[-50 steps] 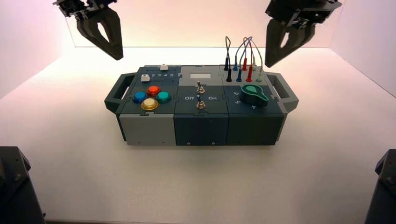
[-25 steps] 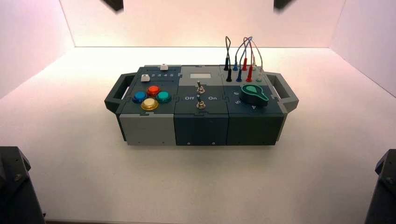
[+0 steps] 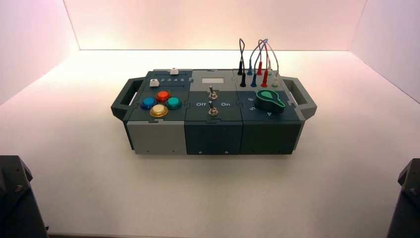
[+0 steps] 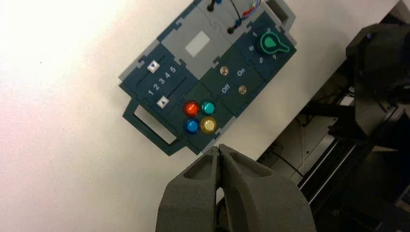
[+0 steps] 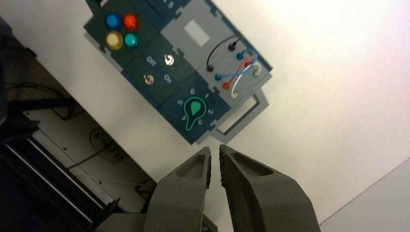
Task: View the box from the top.
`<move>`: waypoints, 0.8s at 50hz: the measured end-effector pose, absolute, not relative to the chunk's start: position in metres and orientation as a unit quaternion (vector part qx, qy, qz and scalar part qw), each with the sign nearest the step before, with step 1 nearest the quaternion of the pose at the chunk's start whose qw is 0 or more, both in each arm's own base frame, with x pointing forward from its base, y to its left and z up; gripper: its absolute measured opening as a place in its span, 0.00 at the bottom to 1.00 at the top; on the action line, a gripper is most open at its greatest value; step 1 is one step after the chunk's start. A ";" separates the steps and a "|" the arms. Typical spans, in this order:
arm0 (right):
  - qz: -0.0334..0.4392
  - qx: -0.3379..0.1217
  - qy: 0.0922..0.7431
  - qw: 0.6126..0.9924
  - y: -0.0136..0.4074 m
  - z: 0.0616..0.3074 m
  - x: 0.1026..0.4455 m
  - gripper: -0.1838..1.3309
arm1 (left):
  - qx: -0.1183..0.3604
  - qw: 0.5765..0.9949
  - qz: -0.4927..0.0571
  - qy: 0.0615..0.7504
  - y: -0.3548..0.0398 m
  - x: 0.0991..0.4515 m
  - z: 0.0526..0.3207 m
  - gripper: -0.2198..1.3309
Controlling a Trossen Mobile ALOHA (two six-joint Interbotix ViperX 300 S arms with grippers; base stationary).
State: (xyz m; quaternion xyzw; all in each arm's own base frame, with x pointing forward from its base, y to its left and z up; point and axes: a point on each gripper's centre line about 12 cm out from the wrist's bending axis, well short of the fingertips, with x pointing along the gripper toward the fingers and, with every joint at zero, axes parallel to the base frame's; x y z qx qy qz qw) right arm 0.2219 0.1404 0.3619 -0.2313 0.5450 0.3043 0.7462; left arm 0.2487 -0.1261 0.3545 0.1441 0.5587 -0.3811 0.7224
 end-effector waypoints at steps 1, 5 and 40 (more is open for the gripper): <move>0.306 -0.230 0.541 0.749 0.141 0.365 0.222 0.25 | 0.143 0.722 -0.382 0.559 -0.127 0.248 0.355 0.03; 0.310 -0.225 0.536 0.752 0.142 0.370 0.222 0.25 | 0.145 0.723 -0.383 0.557 -0.129 0.248 0.355 0.04; 0.280 -0.157 0.530 0.785 0.140 0.361 0.219 0.26 | 0.139 0.735 -0.379 0.545 -0.147 0.251 0.319 0.04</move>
